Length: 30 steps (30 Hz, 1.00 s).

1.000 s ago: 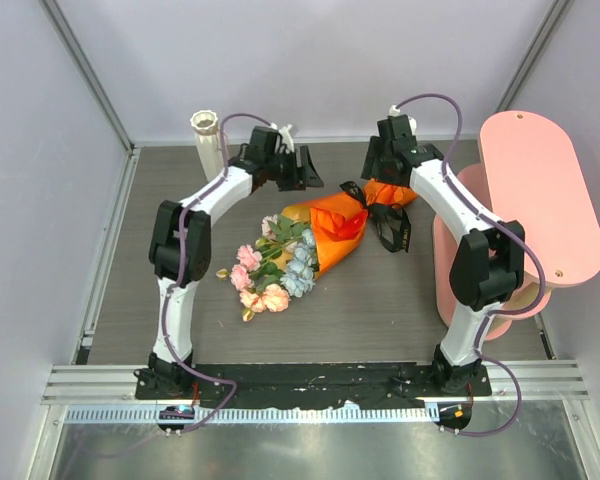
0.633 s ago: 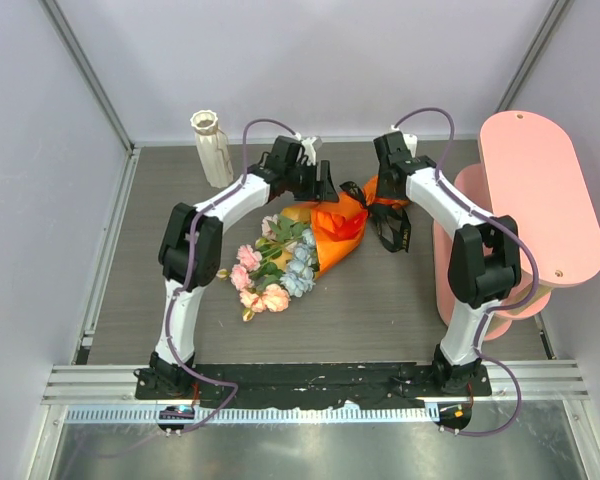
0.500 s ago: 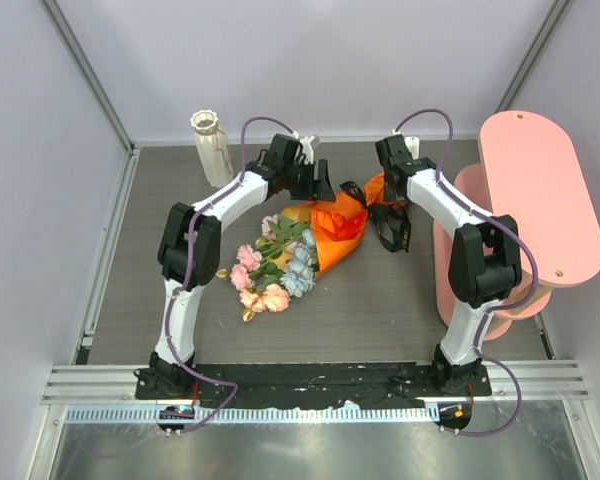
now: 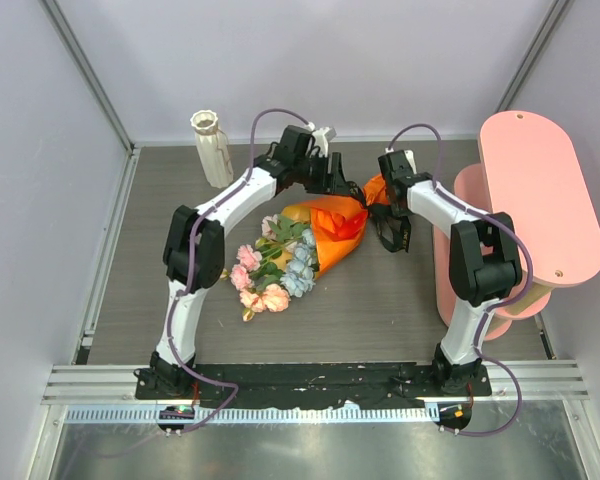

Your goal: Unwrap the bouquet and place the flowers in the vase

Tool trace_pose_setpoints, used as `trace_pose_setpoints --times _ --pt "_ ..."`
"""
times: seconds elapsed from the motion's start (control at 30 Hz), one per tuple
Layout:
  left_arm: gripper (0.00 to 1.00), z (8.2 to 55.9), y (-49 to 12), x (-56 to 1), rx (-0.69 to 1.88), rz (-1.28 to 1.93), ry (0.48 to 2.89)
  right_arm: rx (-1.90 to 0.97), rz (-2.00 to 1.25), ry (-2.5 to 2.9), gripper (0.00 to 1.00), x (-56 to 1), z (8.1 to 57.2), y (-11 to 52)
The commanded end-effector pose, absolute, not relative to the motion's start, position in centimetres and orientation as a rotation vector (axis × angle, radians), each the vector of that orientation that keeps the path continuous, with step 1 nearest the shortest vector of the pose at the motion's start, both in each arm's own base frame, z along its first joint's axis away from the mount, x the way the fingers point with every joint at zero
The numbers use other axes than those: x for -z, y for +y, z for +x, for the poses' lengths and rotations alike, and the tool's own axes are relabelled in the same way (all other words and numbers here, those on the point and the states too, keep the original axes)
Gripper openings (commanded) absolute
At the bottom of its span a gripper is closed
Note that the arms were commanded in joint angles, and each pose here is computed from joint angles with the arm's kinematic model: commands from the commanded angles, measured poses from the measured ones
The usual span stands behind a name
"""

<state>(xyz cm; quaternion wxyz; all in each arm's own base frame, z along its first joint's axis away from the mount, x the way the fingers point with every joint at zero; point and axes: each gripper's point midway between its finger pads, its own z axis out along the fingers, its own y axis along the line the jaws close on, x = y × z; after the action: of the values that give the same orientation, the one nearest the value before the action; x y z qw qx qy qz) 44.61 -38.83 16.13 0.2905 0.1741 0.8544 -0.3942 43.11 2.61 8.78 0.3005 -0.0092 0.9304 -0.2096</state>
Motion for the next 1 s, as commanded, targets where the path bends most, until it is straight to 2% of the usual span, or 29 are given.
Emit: trace_pose_setpoints --times 0.0,0.33,0.97 --pt "0.59 44.0 -39.4 -15.0 1.093 0.467 2.295 0.497 -0.069 2.388 0.34 -9.8 45.1 3.4" --pt "0.59 44.0 -38.7 -12.0 1.023 0.458 2.372 0.435 -0.139 2.362 0.34 -8.5 46.6 4.7" --pt "0.59 44.1 -37.7 -10.1 0.936 0.478 2.436 0.346 -0.262 2.286 0.39 -7.2 47.4 6.1"
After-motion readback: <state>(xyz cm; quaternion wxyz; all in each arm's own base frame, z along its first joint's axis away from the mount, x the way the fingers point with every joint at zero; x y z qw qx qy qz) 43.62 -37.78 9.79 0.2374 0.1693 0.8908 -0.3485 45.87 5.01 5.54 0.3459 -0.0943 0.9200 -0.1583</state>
